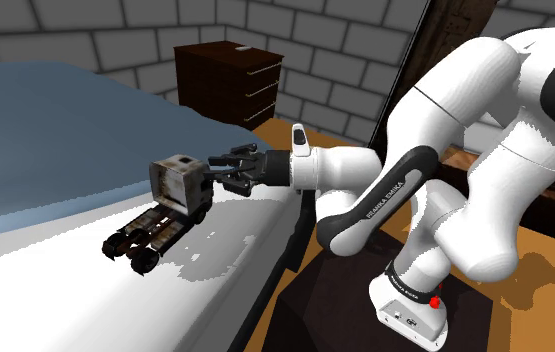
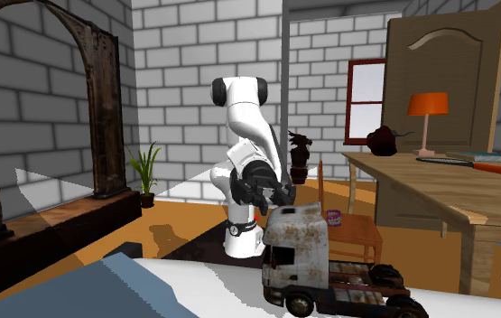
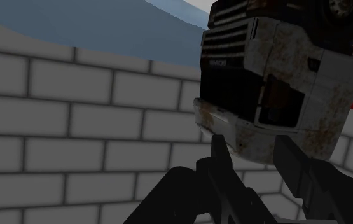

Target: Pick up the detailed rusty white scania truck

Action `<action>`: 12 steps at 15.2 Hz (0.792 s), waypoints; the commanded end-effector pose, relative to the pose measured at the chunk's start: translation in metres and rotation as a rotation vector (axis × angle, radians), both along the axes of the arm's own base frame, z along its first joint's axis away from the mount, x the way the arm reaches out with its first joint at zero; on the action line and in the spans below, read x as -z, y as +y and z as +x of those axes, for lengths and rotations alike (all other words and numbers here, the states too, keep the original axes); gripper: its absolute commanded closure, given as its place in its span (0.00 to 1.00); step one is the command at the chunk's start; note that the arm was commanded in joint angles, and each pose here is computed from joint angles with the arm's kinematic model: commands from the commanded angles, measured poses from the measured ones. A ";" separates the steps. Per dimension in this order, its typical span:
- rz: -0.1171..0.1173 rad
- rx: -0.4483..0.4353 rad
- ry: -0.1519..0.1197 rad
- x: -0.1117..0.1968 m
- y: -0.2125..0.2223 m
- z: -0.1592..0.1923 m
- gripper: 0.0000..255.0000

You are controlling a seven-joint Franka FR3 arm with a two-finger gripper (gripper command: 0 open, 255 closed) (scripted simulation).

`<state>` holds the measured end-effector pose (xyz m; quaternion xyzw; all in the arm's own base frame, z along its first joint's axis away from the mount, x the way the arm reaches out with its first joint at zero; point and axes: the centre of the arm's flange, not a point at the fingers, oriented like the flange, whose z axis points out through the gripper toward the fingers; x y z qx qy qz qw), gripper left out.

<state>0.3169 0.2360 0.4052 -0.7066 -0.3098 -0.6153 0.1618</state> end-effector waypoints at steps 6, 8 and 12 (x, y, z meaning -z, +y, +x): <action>-0.001 0.000 0.001 -0.004 0.000 -0.001 1.00; -0.001 0.000 0.001 -0.015 0.000 0.000 1.00; -0.001 0.000 0.001 -0.036 0.000 0.000 1.00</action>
